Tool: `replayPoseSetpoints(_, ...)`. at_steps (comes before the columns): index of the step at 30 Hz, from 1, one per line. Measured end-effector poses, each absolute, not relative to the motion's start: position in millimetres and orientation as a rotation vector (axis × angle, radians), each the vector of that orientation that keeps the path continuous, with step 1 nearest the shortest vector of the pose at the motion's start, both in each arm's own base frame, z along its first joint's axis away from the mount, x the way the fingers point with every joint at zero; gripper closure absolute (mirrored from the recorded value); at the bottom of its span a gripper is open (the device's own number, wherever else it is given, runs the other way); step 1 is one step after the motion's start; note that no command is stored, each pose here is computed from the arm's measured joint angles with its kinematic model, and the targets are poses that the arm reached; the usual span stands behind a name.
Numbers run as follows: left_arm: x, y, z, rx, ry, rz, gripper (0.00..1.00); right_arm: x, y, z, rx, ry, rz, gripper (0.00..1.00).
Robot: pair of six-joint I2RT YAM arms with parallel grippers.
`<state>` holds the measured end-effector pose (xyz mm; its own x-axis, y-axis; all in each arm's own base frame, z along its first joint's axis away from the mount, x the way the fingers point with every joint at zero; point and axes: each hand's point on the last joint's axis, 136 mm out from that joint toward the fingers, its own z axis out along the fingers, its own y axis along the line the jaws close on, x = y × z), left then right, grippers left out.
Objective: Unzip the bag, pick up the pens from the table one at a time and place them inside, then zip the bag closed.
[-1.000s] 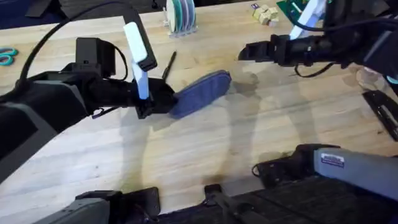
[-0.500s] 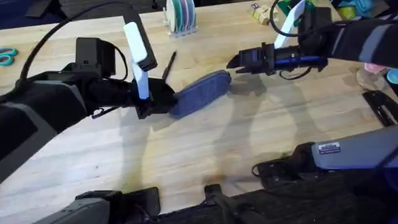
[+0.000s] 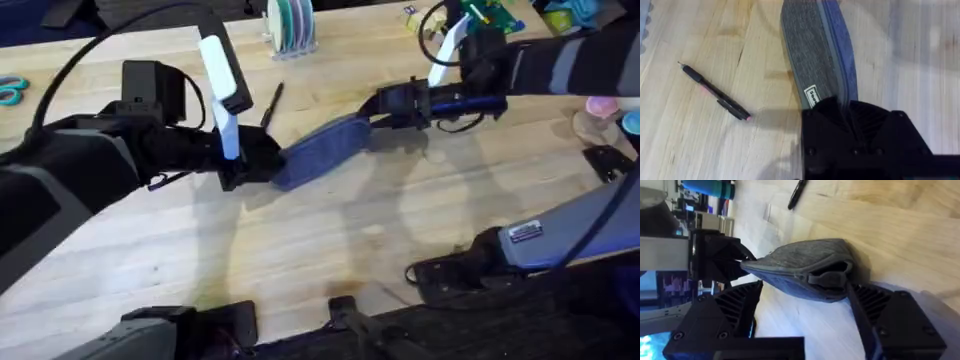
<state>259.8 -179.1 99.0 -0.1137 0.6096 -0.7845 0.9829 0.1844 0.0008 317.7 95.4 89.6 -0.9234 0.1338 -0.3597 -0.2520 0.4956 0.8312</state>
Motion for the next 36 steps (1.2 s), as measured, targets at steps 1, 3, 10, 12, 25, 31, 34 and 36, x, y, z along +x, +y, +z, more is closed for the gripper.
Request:
replayPoseSetpoints(1, 260, -179, 99, 1.500, 1.806, -0.725, 0.957, 317, 98, 89, -0.108, 2.370, 1.412, 0.006)
replayPoseSetpoints(3, 260, -179, 99, 1.500, 1.806, -0.725, 0.957, 315, 105, 88, -0.130, 2.376, 1.423, 0.006)
replayPoseSetpoints(10, 260, -179, 99, 1.499, 1.808, -0.725, 0.957, 318, 115, 96, -0.208, 2.316, 1.454, 0.006)
replayPoseSetpoints(12, 260, -179, 99, 1.499, 1.810, -0.726, 0.957, 318, 114, 98, -0.198, 2.306, 1.468, 0.005)
replayPoseSetpoints(25, 260, -179, 99, 1.499, 1.810, -0.726, 0.957, 319, 114, 124, -0.156, 2.203, 1.627, 0.005)
replayPoseSetpoints(31, 260, -179, 98, 1.499, 1.811, -0.724, 0.957, 325, 113, 133, -0.162, 2.184, 1.636, 0.005)
replayPoseSetpoints(34, 260, -179, 98, 1.499, 1.811, -0.724, 0.957, 326, 113, 135, -0.162, 2.182, 1.634, 0.005)
replayPoseSetpoints(36, 260, -179, 99, 1.499, 1.811, -0.725, 0.957, 325, 114, 149, -0.190, 2.153, 1.623, 0.005)
